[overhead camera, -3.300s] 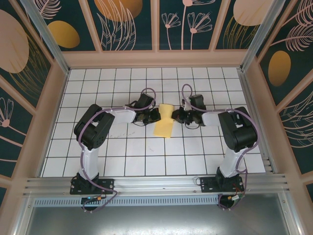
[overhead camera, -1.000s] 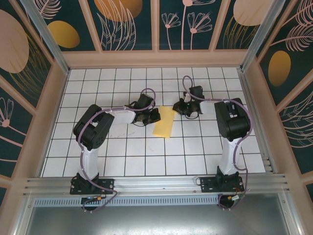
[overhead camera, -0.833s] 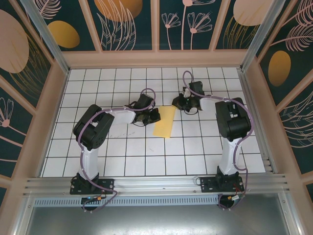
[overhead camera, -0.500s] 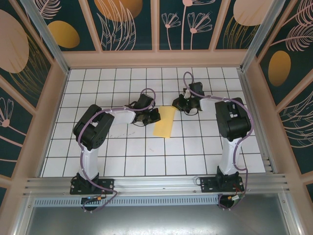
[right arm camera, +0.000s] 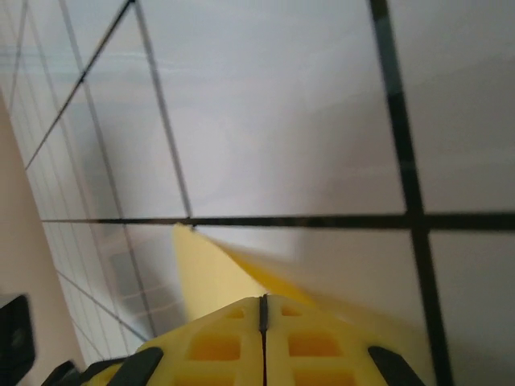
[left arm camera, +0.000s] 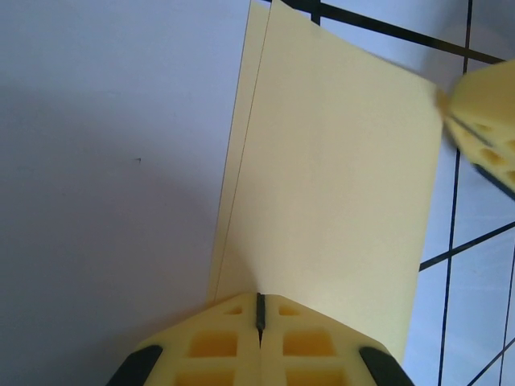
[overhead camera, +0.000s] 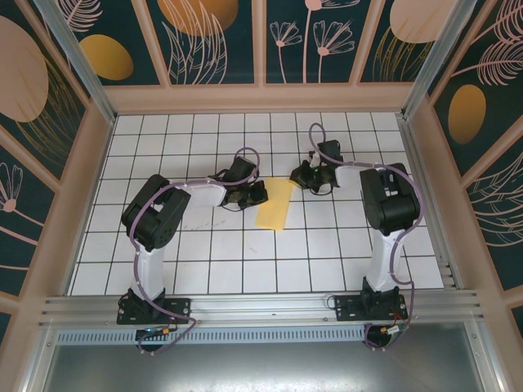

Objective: Fold a paper plane with a square sheet of paper (pick it up from the middle)
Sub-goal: Fold the square sheet of paper in half at the center of the table.

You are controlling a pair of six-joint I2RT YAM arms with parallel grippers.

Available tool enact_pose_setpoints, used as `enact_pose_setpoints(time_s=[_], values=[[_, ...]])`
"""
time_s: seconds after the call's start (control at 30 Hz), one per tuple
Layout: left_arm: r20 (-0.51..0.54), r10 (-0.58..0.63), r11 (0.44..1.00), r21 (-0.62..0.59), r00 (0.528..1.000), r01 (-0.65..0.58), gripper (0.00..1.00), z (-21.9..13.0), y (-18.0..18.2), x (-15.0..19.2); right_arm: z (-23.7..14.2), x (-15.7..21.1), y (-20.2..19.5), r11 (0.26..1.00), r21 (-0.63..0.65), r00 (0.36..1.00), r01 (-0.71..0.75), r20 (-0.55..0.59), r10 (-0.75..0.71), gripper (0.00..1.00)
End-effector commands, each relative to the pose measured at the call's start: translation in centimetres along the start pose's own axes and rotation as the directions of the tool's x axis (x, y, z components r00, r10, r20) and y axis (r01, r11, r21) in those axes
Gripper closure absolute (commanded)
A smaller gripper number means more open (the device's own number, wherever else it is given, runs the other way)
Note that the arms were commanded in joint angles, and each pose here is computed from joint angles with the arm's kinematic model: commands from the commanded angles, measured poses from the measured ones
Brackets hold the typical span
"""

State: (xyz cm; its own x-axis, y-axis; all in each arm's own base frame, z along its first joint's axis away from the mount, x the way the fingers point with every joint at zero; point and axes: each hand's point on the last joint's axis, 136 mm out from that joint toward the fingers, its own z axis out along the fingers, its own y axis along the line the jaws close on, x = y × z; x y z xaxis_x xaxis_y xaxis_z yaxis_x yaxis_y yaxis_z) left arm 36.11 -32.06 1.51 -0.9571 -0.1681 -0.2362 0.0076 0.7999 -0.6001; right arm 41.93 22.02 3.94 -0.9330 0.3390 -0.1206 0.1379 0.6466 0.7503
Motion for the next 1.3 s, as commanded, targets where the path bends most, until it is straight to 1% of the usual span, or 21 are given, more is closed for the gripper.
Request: enact_pose_setpoints(time_s=[0.0, 0.1, 0.2, 0.3, 0.4, 0.53, 0.6, 0.67, 0.8, 0.93, 1.03, 1.13, 1.2, 1.27], values=[[-0.077, -0.023, 0.993, -0.114, 0.997, 0.014, 1.00, 0.0, 3.3, 2.8, -3.1, -0.7, 3.8, 0.994, -0.086, 0.996, 0.070, 0.068, -0.064, 0.93], [-0.078, -0.022, 0.994, -0.111, 0.997, 0.014, 1.00, 0.0, 3.2, 2.8, -3.2, 0.8, 3.3, 0.992, -0.117, 0.998, 0.045, 0.041, -0.041, 0.93], [-0.078, -0.020, 0.994, -0.111, 0.997, 0.012, 1.00, 0.0, 3.2, 2.8, -2.8, 2.1, 2.4, 0.993, -0.112, 0.999, 0.027, 0.021, -0.025, 0.93], [-0.080, -0.019, 0.994, -0.107, 0.997, 0.010, 1.00, 0.0, 3.1, 2.8, -2.2, 1.9, 1.7, 0.996, -0.094, 1.000, 0.008, 0.014, -0.007, 0.94], [-0.080, -0.016, 0.994, -0.107, 0.997, 0.007, 1.00, 0.1, 3.0, 2.7, -1.2, 1.4, 1.9, 0.995, -0.102, 1.000, 0.008, 0.005, -0.008, 0.94], [-0.082, -0.020, 0.994, -0.109, 0.996, 0.011, 1.00, 0.1, 3.1, 2.8, -0.4, 0.6, 1.5, 0.997, -0.076, 1.000, 0.003, 0.007, -0.002, 0.94], [-0.081, -0.020, 0.994, -0.108, 0.996, 0.011, 1.00, 0.1, 3.2, 2.8, 0.1, 0.6, 1.3, 0.997, -0.072, 1.000, 0.005, -0.009, -0.006, 0.94], [-0.082, -0.019, 0.994, -0.108, 0.996, 0.010, 1.00, 0.1, 3.1, 2.8, 0.7, 0.8, 0.5, 0.999, -0.046, 1.000, -0.005, -0.018, 0.004, 0.94], [-0.082, -0.020, 0.994, -0.107, 0.996, 0.011, 1.00, 0.1, 3.1, 2.9, 1.5, 1.3, -2.4, 0.998, 0.062, 0.999, -0.024, -0.034, 0.027, 0.94], [-0.083, -0.018, 0.994, -0.107, 0.996, 0.009, 1.00, 0.1, 3.2, 2.9, 2.1, 2.2, -4.0, 0.995, 0.090, 0.997, -0.031, -0.064, 0.037, 0.94], [-0.084, -0.017, 0.994, -0.109, 0.996, 0.008, 1.00, 0.1, 3.2, 2.9, 1.3, 1.8, -2.5, 0.999, 0.053, 0.999, -0.011, -0.053, 0.014, 0.94], [-0.080, -0.019, 0.994, -0.105, 0.997, 0.010, 1.00, 0.1, 3.1, 2.8, -0.6, 1.2, 0.6, 0.999, -0.011, 0.999, 0.036, -0.018, -0.036, 0.93], [-0.079, -0.019, 0.994, -0.106, 0.997, 0.011, 1.00, 0.1, 3.1, 2.8, -1.8, 1.6, 2.4, 0.997, -0.048, 0.998, 0.058, -0.004, -0.059, 0.94], [-0.078, -0.020, 0.995, -0.104, 0.997, 0.011, 1.00, 0.0, 3.1, 2.8, -2.5, 2.6, 3.3, 0.996, -0.069, 0.998, 0.060, -0.009, -0.061, 0.94]])
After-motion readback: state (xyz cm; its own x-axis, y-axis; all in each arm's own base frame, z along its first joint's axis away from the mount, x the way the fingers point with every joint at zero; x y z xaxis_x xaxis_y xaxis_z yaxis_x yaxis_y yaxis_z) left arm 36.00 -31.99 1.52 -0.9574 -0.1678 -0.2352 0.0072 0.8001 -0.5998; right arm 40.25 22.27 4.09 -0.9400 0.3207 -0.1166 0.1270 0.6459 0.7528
